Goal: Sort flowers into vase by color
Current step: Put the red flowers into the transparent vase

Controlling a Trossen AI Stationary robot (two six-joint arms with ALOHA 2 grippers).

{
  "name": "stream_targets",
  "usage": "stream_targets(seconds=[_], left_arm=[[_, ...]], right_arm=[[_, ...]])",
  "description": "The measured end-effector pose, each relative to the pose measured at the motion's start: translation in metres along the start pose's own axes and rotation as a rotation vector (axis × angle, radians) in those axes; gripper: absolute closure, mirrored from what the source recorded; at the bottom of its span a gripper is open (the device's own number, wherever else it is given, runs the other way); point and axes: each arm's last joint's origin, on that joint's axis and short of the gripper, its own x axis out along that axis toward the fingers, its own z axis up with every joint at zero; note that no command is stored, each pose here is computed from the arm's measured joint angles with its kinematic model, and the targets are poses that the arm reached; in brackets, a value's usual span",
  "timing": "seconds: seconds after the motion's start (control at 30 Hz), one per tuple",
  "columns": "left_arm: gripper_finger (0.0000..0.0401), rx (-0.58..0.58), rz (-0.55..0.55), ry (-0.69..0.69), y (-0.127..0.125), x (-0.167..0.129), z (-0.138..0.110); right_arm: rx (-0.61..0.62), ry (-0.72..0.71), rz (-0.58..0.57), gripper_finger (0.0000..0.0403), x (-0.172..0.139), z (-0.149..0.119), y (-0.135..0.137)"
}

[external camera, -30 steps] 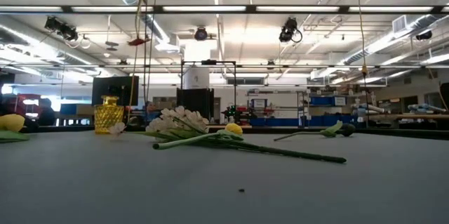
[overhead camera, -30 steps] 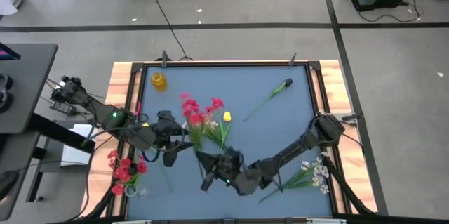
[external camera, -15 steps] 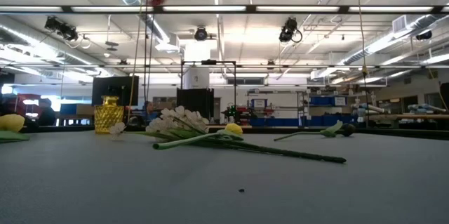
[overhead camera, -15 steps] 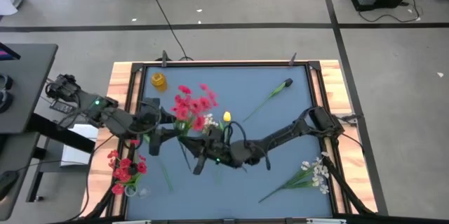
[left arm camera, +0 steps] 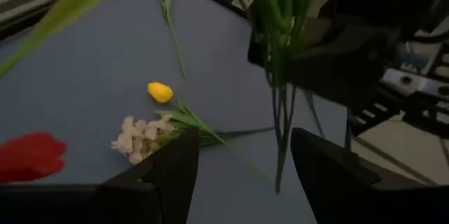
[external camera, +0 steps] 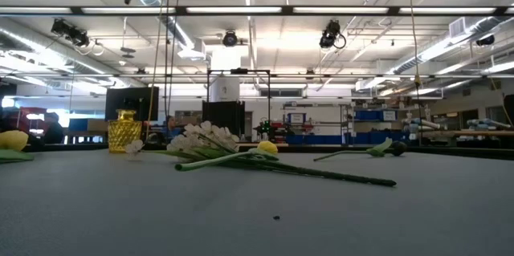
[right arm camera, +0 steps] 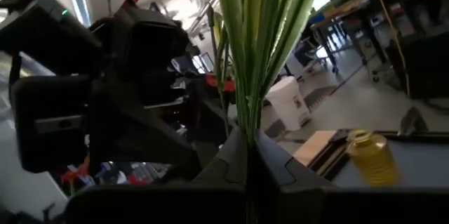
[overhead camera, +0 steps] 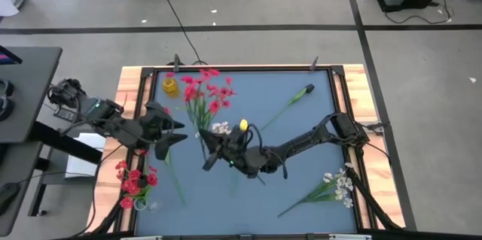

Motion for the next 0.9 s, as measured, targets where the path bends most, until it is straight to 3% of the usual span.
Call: stream_targets(seconds=[0.17, 0.4, 0.7, 0.9], left_arm=[[0.0168, 0.013, 0.004, 0.007, -0.001, 0.002, -0.001], [0.0168, 0.075, -0.077, -0.081, -0.011, 0.001, 0.008], [0.0169, 0.140, -0.082, -0.189, -0.015, 0.001, 0.018], [0.0225, 0.154, -0.083, -0.200, -0.015, 0.000, 0.019]], right_arm=[[-0.044, -0.039, 0.003, 0.0394, 0.001, 0.005, 0.001], [-0.079, -0.015, 0.110, 0.0394, 0.004, 0.005, 0.001], [-0.062, 0.129, 0.239, 0.0394, 0.014, -0.005, -0.007], [-0.075, 0.160, 0.282, 0.0394, 0.014, -0.007, -0.007]])
